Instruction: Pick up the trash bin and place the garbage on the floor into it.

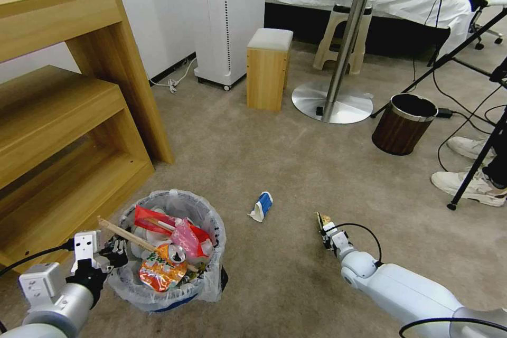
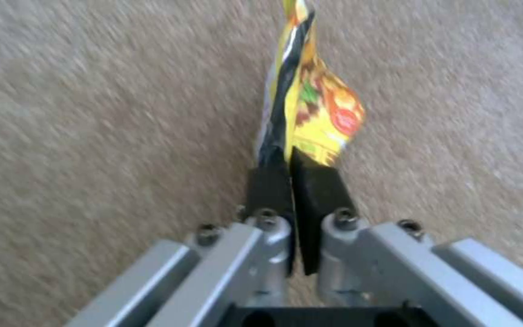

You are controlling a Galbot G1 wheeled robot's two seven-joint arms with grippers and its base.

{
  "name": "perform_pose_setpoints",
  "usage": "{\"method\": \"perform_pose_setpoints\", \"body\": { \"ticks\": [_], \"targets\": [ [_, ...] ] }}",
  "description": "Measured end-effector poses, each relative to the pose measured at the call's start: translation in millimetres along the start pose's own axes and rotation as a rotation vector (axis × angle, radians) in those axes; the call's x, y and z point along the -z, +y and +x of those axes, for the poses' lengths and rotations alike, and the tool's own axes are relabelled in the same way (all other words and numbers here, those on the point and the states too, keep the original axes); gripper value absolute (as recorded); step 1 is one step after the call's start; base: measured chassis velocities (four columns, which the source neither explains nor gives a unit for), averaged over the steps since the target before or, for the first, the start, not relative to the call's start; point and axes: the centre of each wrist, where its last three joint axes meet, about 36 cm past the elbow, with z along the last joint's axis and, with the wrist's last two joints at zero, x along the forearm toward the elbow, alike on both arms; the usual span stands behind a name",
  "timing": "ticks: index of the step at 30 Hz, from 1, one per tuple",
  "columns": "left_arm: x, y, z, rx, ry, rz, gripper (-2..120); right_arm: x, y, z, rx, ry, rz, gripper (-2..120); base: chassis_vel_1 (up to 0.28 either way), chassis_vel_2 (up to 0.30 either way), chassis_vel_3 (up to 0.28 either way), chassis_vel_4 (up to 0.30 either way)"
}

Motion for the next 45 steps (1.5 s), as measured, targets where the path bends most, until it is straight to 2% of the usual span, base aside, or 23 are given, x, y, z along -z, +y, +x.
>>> {"method": "perform_pose_setpoints", "body": {
  "ticks": [2,6,11,13,14,17,18,21,22,23,24,25,28,29,31,36,37,41,42,45],
  "targets": [
    [-0.5,0.2,-0.8,0.0,0.0,0.001,0,0.0,-0.1,0.3,0.012,-0.013,-0.01,0,0.0,0.0,0.0,0.0],
    [-3.2,2.4,-4.6,0.007,0.007,0.0,0,6.7,1.0,8.2,0.105,-0.135,-0.093,0,0.0,0.0,0.0,0.0],
    [-4.3,4.4,-6.8,0.012,0.012,-0.004,0,17.4,5.4,17.8,0.171,-0.229,-0.158,0,0.0,0.0,0.0,0.0],
    [-5.8,6.5,-9.1,0.016,0.017,-0.006,0,31.4,7.5,27.9,0.274,-0.341,-0.228,0,0.0,0.0,0.0,0.0],
    [-5.8,6.5,-9.1,0.016,0.017,-0.006,0,31.4,7.5,27.9,0.274,-0.341,-0.228,0,0.0,0.0,0.0,0.0],
    [-8.2,9.3,-11.5,0.023,0.028,-0.009,0,49.8,9.9,37.9,0.395,-0.499,-0.288,0,0.0,0.0,0.0,0.0],
    [-8.2,9.3,-11.5,0.023,0.028,-0.009,0,49.8,9.9,37.9,0.395,-0.499,-0.288,0,0.0,0.0,0.0,0.0],
    [-9.0,11.9,-12.3,0.027,0.037,-0.017,0,83.3,8.0,53.0,0.527,-0.676,-0.323,0,0.0,0.0,0.0,0.0],
    [-9.0,11.9,-12.3,0.027,0.037,-0.017,0,83.3,8.0,53.0,0.527,-0.676,-0.323,0,0.0,0.0,0.0,0.0],
    [-9.1,12.5,-12.5,0.029,0.039,-0.019,0,90.4,7.8,56.7,0.552,-0.708,-0.325,0,0.0,0.0,0.0,0.0],
    [-9.3,14.2,-13.0,0.034,0.044,-0.023,0,109.1,7.1,67.3,0.621,-0.785,-0.324,0,0.0,0.0,0.0,0.0],
    [-9.3,14.2,-13.0,0.034,0.044,-0.023,0,109.1,7.1,67.3,0.621,-0.785,-0.324,0,0.0,0.0,0.0,0.0],
    [-10.8,17.2,-14.2,0.046,0.064,-0.026,0,166.9,14.8,109.7,0.806,-0.951,-0.331,0,0.0,0.0,0.0,0.0],
    [-10.8,17.2,-14.2,0.046,0.064,-0.026,0,166.9,14.8,109.7,0.806,-0.951,-0.331,0,0.0,0.0,0.0,0.0],
    [-12.5,18.9,-14.7,0.055,0.075,-0.028,0,204.9,26.5,144.9,0.963,-1.014,-0.323,0,0.0,0.0,0.0,0.0],
    [-9.0,19.0,-11.2,0.06,0.075,-0.035,0,241.5,40.8,167.4,1.123,-0.989,-0.277,0,0.0,0.0,0.0,0.0],
    [-9.0,19.0,-11.2,0.06,0.075,-0.035,0,241.5,40.8,167.4,1.123,-0.989,-0.277,0,0.0,0.0,0.0,0.0],
    [-1.0,16.9,-6.5,0.06,0.066,-0.038,0,238.8,72.9,169.8,1.21,-0.872,-0.246,0,0.0,0.0,0.0,0.0],
    [-1.0,16.9,-6.5,0.06,0.066,-0.038,0,238.8,72.9,169.8,1.21,-0.872,-0.246,0,0.0,0.0,0.0,0.0],
    [3.1,16.4,-3.8,0.057,0.058,-0.038,0,227.5,94.0,162.2,1.216,-0.799,-0.234,0,0.0,0.0,0.0,0.0]
  ]
}}
